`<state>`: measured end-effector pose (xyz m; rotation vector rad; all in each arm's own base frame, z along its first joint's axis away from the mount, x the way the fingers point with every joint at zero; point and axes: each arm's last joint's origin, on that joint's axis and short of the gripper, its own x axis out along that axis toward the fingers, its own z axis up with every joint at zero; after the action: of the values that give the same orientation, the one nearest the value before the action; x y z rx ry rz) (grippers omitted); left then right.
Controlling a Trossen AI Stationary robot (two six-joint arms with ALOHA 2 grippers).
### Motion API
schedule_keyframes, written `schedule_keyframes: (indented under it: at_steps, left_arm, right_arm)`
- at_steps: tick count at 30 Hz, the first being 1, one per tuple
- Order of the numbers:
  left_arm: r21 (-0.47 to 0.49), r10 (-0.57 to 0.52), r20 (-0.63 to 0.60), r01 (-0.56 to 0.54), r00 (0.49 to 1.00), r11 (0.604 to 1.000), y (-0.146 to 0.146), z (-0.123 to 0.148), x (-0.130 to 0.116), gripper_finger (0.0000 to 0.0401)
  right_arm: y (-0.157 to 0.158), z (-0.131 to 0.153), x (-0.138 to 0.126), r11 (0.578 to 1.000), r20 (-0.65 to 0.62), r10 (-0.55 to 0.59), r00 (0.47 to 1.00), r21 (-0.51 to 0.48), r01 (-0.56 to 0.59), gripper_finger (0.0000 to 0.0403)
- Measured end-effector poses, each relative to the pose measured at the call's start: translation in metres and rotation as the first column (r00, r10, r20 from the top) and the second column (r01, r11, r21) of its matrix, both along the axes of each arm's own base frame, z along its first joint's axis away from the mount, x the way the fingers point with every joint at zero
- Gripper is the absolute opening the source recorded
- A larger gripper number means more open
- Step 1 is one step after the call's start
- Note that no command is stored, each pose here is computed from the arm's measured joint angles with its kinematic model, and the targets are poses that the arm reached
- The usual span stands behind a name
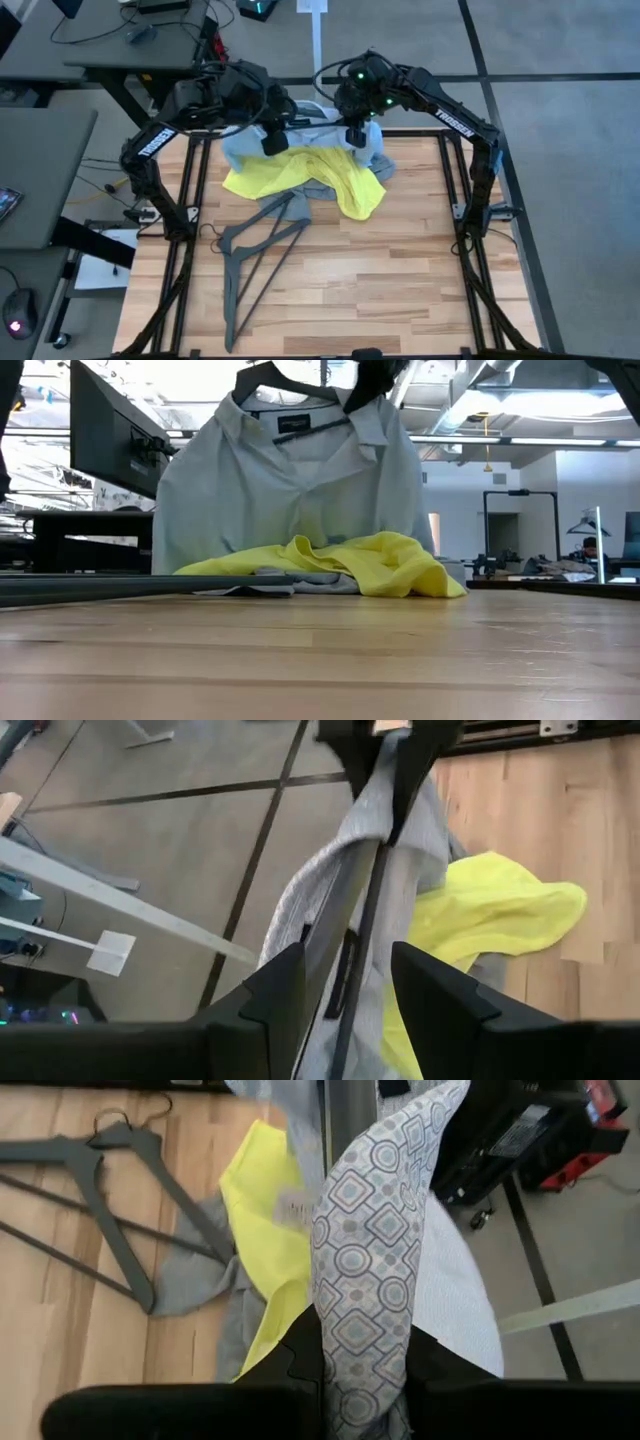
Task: Hang clothes
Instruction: Remove the black hanger from the blue shirt
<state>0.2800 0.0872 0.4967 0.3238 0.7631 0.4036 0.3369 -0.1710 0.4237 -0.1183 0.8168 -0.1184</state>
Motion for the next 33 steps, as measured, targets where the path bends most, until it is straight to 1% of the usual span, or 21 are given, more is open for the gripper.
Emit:
schedule_keyframes:
  at_steps: [2,4,6,9,12,15,16,18,20,24,28,33]
  left_arm:
    - [-0.016,-0.024,-0.041,0.023,0.999,1.000,-0.008,-0.002,-0.005,0.0135]
    - [-0.022,-0.009,-0.043,0.008,0.999,1.000,-0.014,0.001,-0.011,0.0133]
    - [-0.020,0.010,-0.036,-0.011,0.999,1.000,-0.019,0.004,-0.018,0.0133]
    - [-0.012,0.047,0.032,-0.047,0.998,0.999,-0.021,0.013,-0.027,0.0133]
    - [0.006,0.063,0.156,-0.065,0.986,0.998,-0.020,0.025,-0.029,0.0133]
    - [0.052,0.039,0.276,-0.056,0.960,0.997,-0.019,0.037,-0.024,0.0133]
    - [0.064,0.032,0.296,-0.054,0.955,0.996,-0.018,0.039,-0.022,0.0133]
    - [0.077,0.025,0.299,-0.050,0.954,0.996,-0.014,0.037,-0.013,0.0132]
    - [0.059,0.017,0.250,-0.033,0.968,0.998,-0.005,0.028,-0.003,0.0132]
    - [0.002,0.003,0.060,-0.003,0.998,1.000,0.006,-0.003,0.018,0.0132]
    - [-0.031,-0.006,-0.070,0.004,0.998,1.000,0.010,-0.024,0.030,0.0132]
    - [-0.069,-0.030,-0.156,0.019,0.987,0.997,0.012,-0.037,0.037,0.0132]
  right_arm:
    - [-0.003,-0.005,0.000,1.000,-0.012,0.011,1.000,-0.006,-0.011,0.0037]
    - [-0.006,-0.009,0.001,1.000,-0.013,0.009,1.000,0.006,-0.009,0.0037]
    - [-0.009,-0.012,0.000,1.000,-0.021,-0.016,1.000,0.026,0.016,0.0037]
    - [-0.015,-0.013,-0.003,0.998,-0.034,-0.057,0.998,0.015,0.058,0.0037]
    - [-0.018,-0.012,-0.003,0.998,-0.020,-0.069,0.997,0.002,0.069,0.0036]
    - [-0.015,-0.012,-0.001,0.999,-0.017,-0.042,0.999,0.003,0.043,0.0036]
    - [-0.012,-0.012,0.000,1.000,-0.019,-0.029,0.999,0.002,0.029,0.0036]
    - [-0.006,-0.012,0.003,1.000,-0.018,-0.010,1.000,0.001,0.010,0.0036]
    - [0.000,-0.012,0.006,1.000,-0.018,0.013,1.000,-0.005,-0.014,0.0036]
    - [0.010,-0.012,0.011,0.999,-0.019,0.044,0.999,-0.004,-0.045,0.0036]
    - [0.012,-0.012,0.012,0.999,-0.020,0.048,0.999,0.001,-0.048,0.0036]
    - [0.012,-0.012,0.011,0.999,-0.025,0.043,0.999,0.004,-0.043,0.0036]
